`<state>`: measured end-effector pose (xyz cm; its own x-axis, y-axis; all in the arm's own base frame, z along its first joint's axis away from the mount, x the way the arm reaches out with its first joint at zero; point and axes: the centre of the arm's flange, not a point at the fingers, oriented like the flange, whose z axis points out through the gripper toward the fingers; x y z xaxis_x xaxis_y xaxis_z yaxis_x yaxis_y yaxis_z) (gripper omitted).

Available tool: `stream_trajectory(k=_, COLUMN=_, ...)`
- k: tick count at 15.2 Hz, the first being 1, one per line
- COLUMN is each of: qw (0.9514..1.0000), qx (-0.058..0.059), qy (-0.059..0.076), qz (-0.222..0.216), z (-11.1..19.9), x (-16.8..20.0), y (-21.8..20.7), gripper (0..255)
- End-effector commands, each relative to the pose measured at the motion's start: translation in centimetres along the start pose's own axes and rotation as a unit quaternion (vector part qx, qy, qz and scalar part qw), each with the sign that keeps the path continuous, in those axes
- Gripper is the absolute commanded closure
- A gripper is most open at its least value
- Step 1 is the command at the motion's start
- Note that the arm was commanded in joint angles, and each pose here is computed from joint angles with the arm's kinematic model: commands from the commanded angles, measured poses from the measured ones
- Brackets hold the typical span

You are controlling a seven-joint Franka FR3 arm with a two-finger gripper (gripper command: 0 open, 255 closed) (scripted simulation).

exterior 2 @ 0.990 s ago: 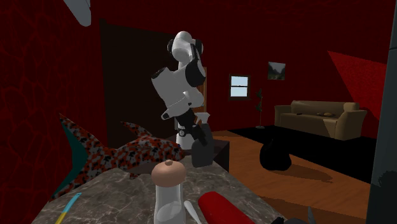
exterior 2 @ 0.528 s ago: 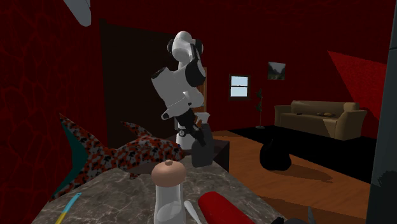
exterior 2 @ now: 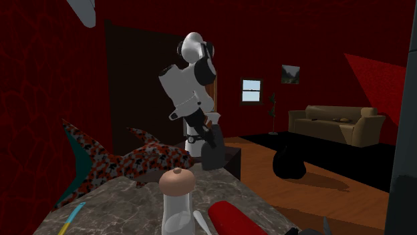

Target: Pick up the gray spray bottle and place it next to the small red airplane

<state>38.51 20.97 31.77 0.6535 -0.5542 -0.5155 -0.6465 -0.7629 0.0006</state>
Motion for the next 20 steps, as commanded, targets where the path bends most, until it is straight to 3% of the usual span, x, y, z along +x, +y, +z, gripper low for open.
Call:
stream_trajectory(k=1, qw=1.0000, qx=0.000, qy=0.000, qz=0.000, z=-0.8, x=-0.5, y=0.0, gripper=255)
stream_trajectory(k=20, qw=1.0000, qx=0.000, qy=0.000, qz=0.000, z=-9.4, x=-5.7, y=0.0, gripper=255)
